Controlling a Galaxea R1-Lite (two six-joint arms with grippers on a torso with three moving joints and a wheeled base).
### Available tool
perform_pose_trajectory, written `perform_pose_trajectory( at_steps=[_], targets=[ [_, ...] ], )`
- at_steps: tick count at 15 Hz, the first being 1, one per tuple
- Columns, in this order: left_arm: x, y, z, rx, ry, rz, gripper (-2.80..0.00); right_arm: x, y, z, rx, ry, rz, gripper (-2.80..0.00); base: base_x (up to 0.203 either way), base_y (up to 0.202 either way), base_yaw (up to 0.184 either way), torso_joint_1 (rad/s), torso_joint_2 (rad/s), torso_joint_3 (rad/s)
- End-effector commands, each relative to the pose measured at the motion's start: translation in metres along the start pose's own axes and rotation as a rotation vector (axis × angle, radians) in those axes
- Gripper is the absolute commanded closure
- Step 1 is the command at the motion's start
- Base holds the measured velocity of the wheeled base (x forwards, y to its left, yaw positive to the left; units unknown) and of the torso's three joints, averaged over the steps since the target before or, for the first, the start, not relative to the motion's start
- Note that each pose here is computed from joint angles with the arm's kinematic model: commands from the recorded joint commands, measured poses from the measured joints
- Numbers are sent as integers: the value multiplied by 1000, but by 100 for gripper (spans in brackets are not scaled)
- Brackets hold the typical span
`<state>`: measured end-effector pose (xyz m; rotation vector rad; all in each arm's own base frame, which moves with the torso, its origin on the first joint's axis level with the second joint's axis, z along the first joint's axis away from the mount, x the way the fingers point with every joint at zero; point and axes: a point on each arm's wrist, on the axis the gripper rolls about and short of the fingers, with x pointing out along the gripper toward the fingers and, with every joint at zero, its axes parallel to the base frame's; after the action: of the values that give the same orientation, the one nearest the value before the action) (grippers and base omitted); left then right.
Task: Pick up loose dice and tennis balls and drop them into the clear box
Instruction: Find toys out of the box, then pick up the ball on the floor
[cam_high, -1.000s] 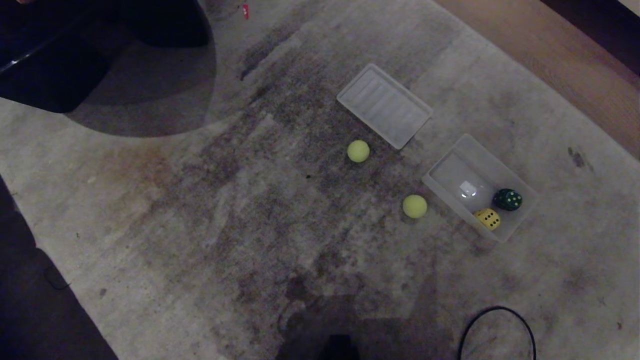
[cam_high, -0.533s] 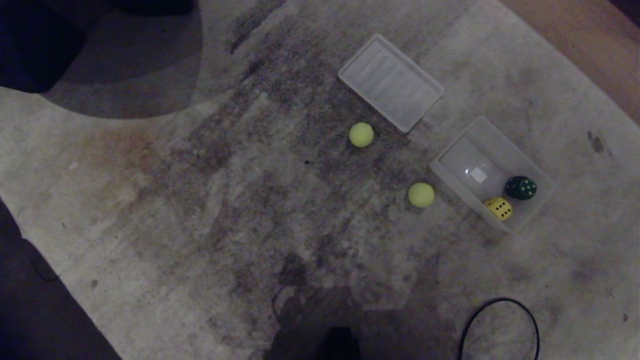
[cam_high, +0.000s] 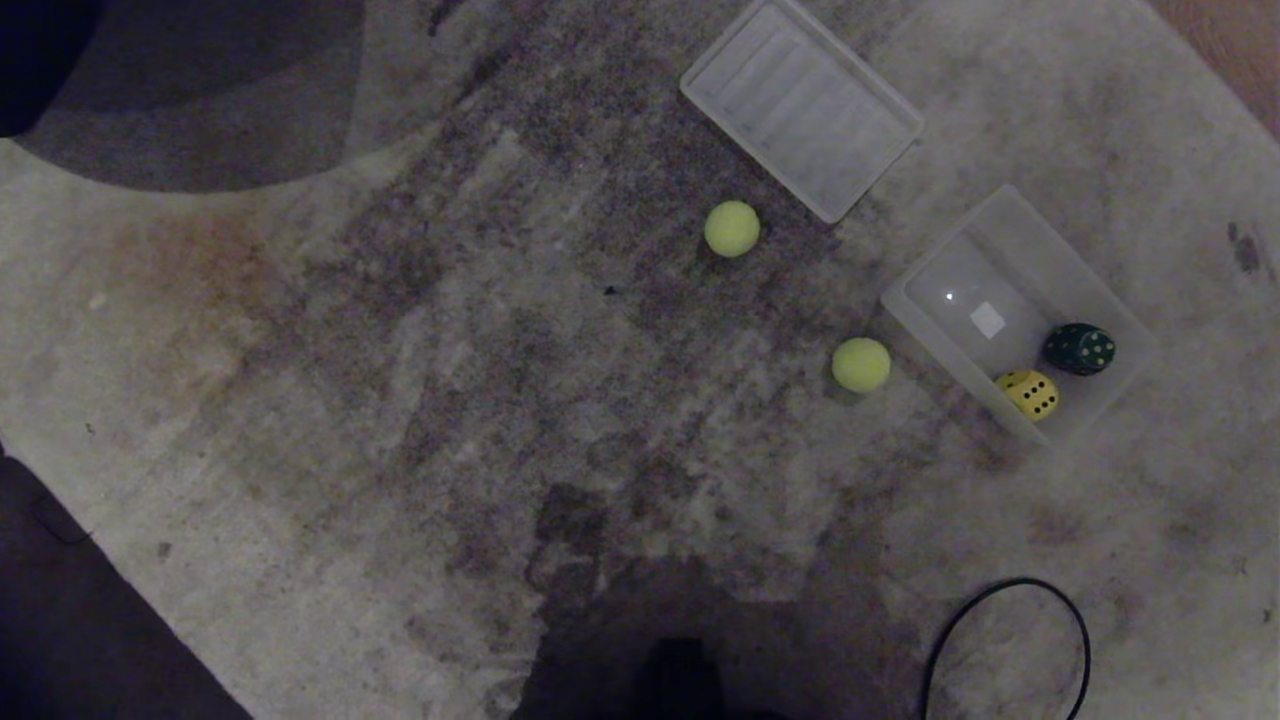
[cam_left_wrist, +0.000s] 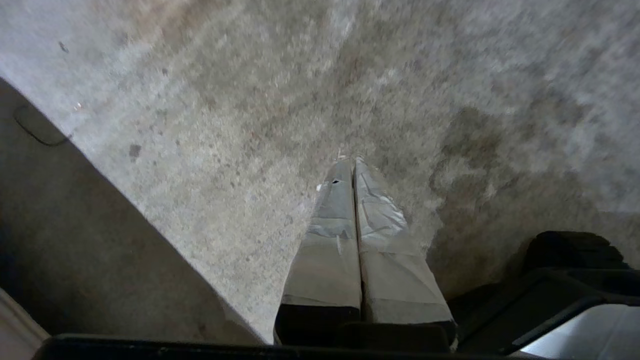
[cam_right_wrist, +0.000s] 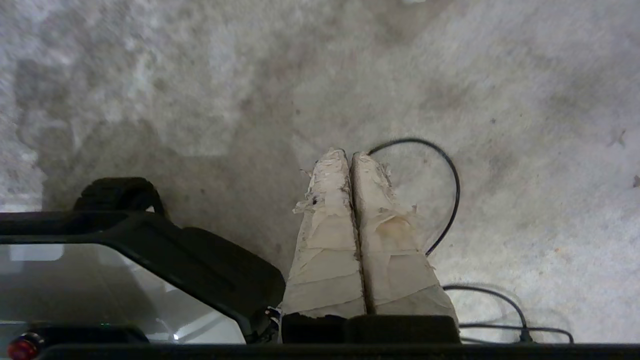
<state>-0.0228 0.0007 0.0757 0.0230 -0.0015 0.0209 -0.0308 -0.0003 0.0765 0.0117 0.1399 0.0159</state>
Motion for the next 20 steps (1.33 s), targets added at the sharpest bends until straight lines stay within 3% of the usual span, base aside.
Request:
perform_pose_trajectory(
  at_steps=[1,11,15,17,20],
  targets=[
    [0,0,0,0,3,0,0,0,0,0,0,0,2,0,0,0,0,5,7,-201],
    [0,0,-1,2,5,-1,0,0,0,0,0,0,5,0,0,0,0,3,4,-172],
    [0,0,-1,-52,6,11,0,0,0,0,-9,0,3,0,0,0,0,1,1,-7],
    [0,0,-1,-52,6,13,0,-2,0,11,-6,-1,5,0,0,0,0,0,0,0],
    [0,0,-1,-52,6,11,0,15,1,49,53,127,0,0,0,0,0,0,0,0]
  ],
)
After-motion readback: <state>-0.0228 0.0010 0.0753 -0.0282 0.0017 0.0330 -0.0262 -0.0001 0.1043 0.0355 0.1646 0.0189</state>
